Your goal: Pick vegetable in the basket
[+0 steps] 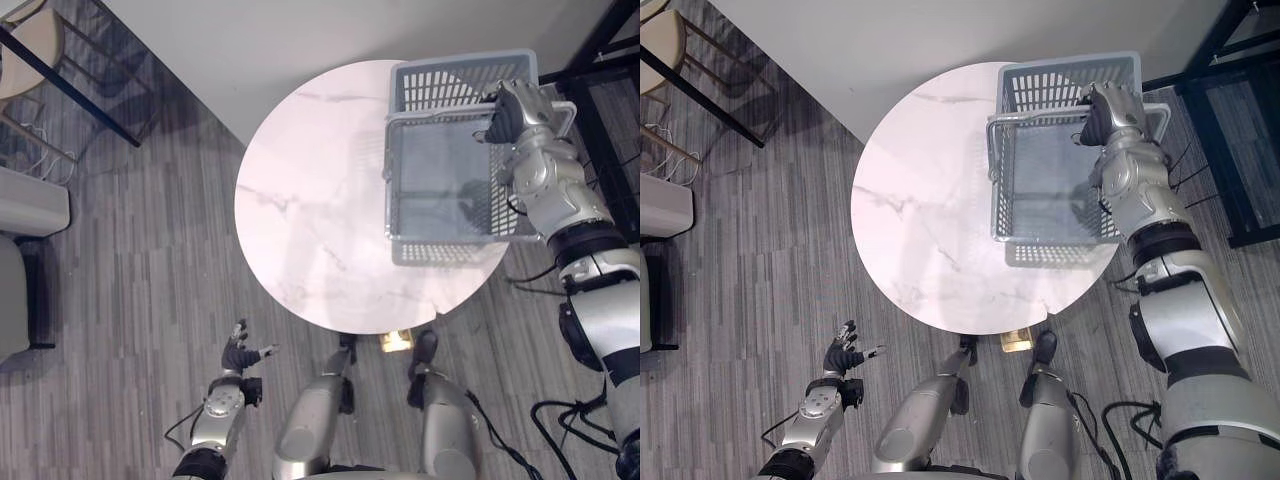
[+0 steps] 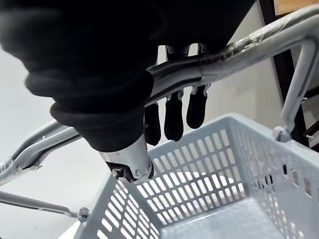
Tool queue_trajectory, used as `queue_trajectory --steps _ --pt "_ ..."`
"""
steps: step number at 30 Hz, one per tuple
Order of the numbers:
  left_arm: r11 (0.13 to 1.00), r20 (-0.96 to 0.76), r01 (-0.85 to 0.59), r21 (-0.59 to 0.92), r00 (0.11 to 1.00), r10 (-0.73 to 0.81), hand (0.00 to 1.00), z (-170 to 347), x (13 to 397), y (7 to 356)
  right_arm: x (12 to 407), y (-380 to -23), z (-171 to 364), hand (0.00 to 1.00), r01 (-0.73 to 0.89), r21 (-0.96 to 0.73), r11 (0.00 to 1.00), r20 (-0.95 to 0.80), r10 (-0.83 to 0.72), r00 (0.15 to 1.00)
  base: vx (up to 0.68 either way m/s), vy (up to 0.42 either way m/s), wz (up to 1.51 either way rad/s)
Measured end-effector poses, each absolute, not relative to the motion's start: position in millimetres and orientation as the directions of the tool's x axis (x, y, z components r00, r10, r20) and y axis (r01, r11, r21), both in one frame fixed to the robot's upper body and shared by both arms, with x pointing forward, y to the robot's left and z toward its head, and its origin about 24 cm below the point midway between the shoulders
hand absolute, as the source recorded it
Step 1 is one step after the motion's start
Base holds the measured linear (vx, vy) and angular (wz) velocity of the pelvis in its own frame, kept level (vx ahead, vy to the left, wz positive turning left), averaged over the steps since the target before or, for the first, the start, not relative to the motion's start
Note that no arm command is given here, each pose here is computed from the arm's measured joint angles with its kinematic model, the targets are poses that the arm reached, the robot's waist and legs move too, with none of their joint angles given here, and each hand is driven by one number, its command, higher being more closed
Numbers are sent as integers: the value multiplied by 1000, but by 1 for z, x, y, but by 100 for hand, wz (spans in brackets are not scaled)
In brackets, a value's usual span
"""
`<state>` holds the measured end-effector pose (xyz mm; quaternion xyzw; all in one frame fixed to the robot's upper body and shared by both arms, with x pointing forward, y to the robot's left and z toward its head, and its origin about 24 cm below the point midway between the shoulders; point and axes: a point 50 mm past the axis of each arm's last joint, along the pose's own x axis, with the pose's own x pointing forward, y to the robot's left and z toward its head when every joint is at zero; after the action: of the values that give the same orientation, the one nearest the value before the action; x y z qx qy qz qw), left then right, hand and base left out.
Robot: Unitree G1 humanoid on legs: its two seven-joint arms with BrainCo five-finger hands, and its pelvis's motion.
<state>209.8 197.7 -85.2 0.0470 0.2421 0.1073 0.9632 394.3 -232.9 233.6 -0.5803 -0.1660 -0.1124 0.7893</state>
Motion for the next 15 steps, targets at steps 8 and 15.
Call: queue_trajectory --steps 8,15 --pt "974 -499 -172 146 838 222 0 -92 202 199 363 -241 164 100 282 -797 534 303 -51 952 27 -9 -4" --pt "968 -524 -211 134 814 250 0 -96 184 201 295 -244 104 100 237 -641 730 236 -106 966 51 16 -20"
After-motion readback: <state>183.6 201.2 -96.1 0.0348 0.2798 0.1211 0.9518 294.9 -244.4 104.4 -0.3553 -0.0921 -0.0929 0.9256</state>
